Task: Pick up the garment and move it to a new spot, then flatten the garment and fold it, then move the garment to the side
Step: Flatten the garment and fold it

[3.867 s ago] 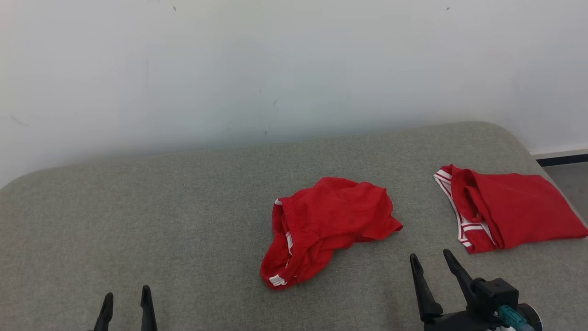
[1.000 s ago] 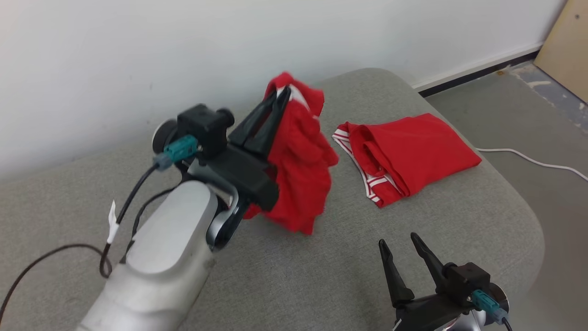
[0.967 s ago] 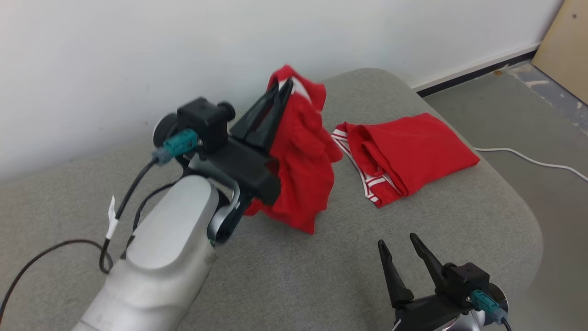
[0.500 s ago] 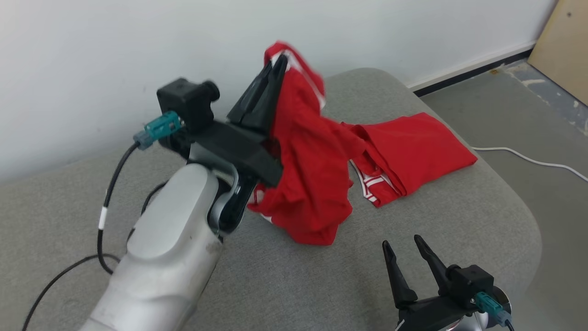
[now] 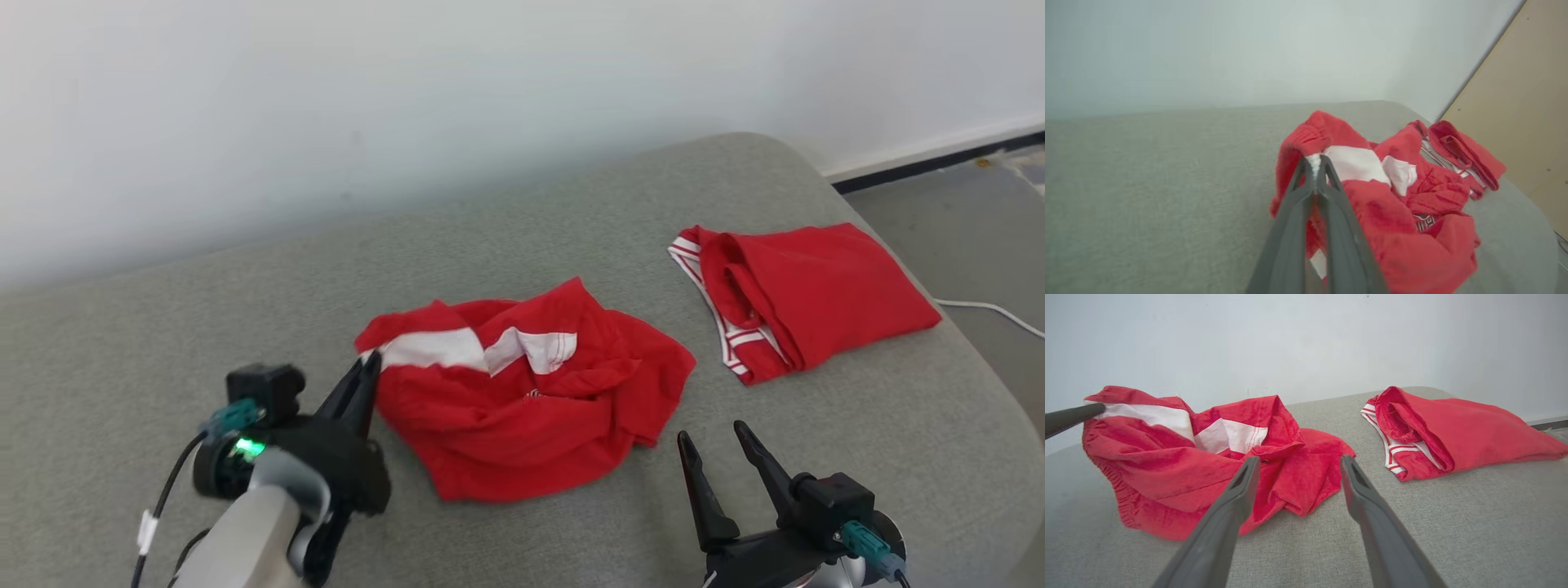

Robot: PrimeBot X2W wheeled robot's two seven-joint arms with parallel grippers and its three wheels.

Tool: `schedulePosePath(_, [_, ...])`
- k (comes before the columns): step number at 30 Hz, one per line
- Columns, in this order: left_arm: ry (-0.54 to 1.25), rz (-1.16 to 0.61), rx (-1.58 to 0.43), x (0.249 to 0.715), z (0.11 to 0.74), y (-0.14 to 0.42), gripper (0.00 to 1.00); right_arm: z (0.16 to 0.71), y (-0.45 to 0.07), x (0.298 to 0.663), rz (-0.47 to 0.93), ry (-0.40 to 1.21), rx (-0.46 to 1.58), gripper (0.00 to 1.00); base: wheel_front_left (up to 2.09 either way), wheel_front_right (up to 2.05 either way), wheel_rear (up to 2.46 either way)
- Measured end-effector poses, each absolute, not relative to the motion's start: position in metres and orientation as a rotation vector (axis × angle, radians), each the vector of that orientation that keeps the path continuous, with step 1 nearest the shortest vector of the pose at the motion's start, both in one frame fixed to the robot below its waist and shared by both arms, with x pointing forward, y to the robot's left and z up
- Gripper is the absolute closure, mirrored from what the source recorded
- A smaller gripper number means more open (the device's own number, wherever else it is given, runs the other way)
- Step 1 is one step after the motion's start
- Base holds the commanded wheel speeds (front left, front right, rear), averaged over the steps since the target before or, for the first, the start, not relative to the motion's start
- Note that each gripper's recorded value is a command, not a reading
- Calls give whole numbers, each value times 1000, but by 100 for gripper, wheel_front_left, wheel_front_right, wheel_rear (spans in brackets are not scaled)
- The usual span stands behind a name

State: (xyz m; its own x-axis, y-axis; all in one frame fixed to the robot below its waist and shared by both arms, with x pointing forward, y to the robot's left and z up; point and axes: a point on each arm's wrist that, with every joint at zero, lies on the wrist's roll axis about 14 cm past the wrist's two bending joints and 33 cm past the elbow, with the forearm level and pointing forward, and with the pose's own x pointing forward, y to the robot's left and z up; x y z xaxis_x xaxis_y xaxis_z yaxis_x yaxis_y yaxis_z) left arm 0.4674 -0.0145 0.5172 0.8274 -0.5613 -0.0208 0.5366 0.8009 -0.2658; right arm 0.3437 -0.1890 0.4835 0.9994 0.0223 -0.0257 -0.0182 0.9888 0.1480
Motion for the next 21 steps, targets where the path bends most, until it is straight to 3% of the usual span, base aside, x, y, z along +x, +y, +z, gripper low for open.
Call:
schedulePosePath(11, [211,-409,-203,449,464,70,100,486,-168,352,87,28,148,0,0,0,0])
schedulePosePath(20, [208,-352,-178,447,459,91,100,486,-169,351,85,34,140,0,0,0,0])
schedulePosePath(21, [201,-348,-178,447,461,91,0,486,-169,351,86,33,139,0,0,0,0])
